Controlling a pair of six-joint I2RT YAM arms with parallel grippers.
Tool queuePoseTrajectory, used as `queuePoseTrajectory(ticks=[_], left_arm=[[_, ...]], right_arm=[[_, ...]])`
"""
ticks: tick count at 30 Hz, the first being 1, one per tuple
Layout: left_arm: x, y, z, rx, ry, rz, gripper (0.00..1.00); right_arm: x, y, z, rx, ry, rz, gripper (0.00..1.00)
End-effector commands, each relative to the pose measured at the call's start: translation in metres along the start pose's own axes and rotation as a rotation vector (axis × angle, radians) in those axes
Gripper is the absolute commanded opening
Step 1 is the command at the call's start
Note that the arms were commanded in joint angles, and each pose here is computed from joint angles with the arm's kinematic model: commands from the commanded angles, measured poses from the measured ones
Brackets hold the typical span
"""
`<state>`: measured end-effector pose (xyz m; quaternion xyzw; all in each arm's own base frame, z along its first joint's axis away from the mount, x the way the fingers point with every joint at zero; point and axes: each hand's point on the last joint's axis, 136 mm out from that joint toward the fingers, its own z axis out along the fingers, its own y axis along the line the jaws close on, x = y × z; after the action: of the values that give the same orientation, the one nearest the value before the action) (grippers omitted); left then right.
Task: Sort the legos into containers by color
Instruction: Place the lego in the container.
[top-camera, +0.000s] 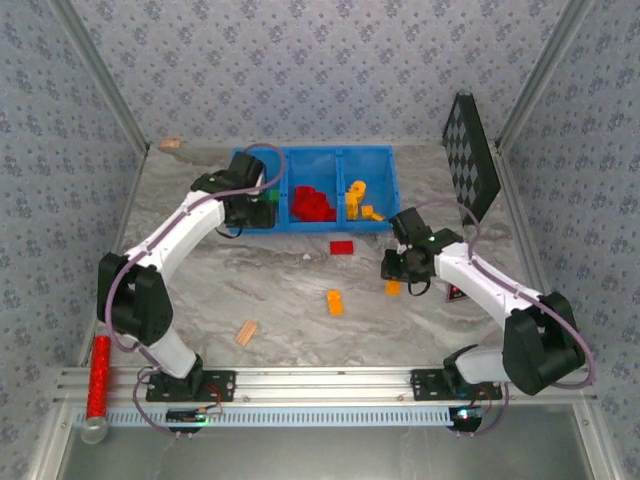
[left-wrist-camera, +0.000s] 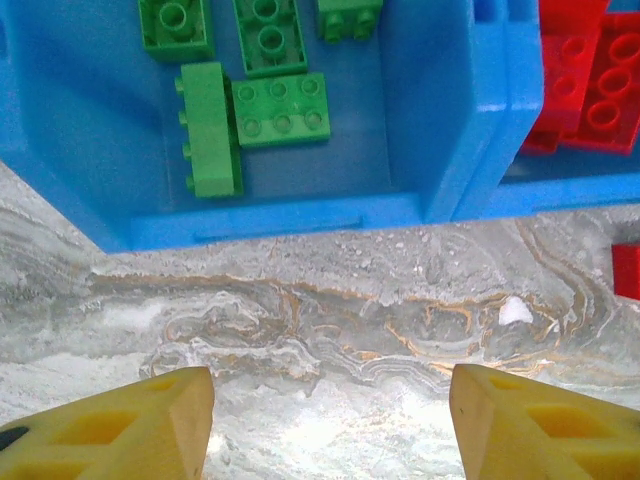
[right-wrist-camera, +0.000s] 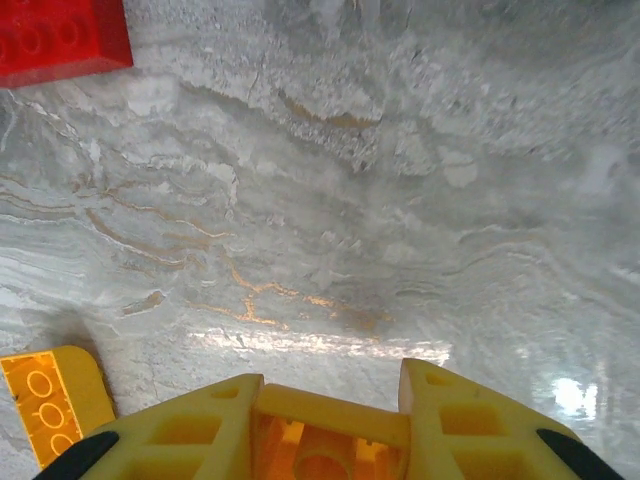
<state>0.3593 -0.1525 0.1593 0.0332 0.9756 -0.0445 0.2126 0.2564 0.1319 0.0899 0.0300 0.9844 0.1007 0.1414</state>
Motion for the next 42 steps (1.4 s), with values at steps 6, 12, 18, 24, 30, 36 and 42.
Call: queuePoseTrajectory(ticks=[6, 12, 18, 24, 30, 36, 42], left_arm=[[0.027, -0.031, -0.012, 0.013, -0.005, 0.084, 0.64], [0.044, -0.06, -0.004, 0.035, 0.019, 0.137, 0.64], [0.061, -0.096, 0.009, 0.092, 0.06, 0.116, 0.66], [0.07, -0.125, 0.019, 0.135, 0.056, 0.079, 0.68], [0.073, -0.147, 0.028, 0.171, 0.047, 0.038, 0.69], [0.07, -0.166, 0.036, 0.174, 0.042, 0.035, 0.72], [0.067, -0.186, 0.047, 0.157, 0.046, 0.066, 0.76]], right_arm=[[-0.06, -0.003, -0.049, 0.001, -0.129, -0.094, 0.25], [-0.121, 0.01, -0.075, 0.001, -0.25, -0.17, 0.24], [-0.169, 0.032, -0.077, -0.017, -0.323, -0.258, 0.23], [-0.208, 0.058, -0.062, -0.051, -0.353, -0.329, 0.22], [-0.236, 0.073, -0.027, -0.035, -0.335, -0.379, 0.21], [-0.253, 0.076, 0.011, 0.007, -0.308, -0.41, 0.2], [-0.255, 0.076, 0.043, 0.03, -0.268, -0.438, 0.24]])
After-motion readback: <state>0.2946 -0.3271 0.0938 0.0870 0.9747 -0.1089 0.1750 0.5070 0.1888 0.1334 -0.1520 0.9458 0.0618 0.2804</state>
